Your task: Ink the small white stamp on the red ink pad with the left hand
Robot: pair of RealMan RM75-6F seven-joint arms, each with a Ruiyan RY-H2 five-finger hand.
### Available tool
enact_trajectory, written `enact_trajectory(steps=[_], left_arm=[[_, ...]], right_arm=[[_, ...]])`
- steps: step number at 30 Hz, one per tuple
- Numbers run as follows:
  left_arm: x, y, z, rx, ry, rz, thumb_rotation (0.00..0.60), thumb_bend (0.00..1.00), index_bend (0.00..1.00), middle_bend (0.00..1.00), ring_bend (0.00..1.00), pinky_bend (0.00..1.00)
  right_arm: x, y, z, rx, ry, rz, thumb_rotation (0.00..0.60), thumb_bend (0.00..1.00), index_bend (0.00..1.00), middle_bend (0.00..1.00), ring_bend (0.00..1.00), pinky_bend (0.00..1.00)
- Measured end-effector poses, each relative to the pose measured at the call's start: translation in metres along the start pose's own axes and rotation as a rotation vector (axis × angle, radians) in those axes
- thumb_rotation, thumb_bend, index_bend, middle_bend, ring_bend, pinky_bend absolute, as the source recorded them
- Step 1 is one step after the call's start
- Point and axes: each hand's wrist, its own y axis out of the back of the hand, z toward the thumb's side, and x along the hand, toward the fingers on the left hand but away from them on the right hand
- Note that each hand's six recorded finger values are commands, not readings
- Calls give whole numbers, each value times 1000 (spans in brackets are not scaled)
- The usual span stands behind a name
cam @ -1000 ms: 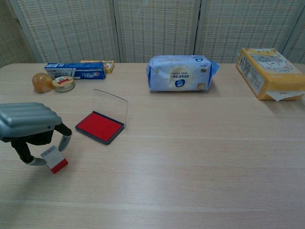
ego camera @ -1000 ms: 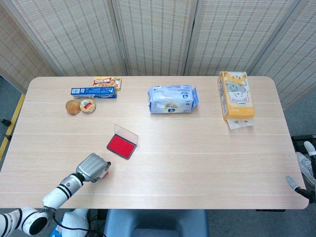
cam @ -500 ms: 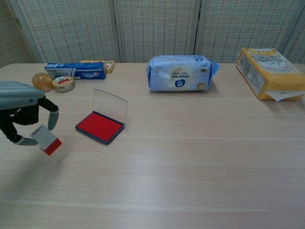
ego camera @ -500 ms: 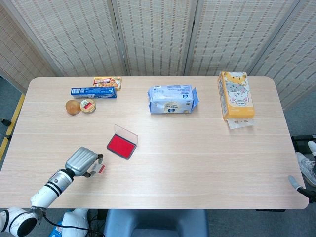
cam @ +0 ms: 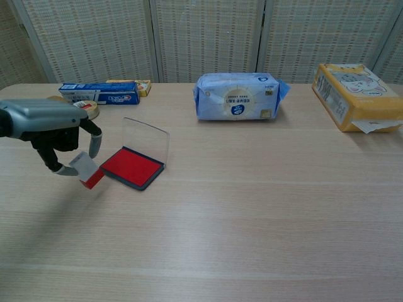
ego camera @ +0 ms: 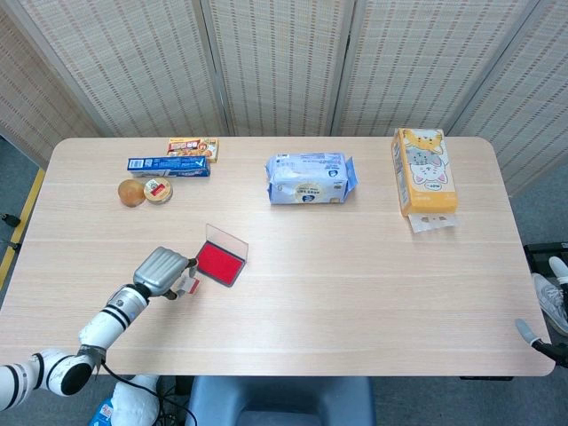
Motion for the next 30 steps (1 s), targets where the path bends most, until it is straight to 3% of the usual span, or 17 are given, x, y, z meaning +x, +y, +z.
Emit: enact_trajectory(steps=[22, 30], left_arm=[[60, 31, 14, 15, 53, -43, 600, 494, 789, 1000, 828, 716], [77, 28, 16, 20, 68, -63, 600, 494, 790, 1000, 828, 716]], right_arm=[[7, 12, -6, -48, 16, -32, 600, 182, 0, 0, 0, 0], [9, 16, -7, -61, 23, -40, 600, 182, 0, 0, 0, 0]])
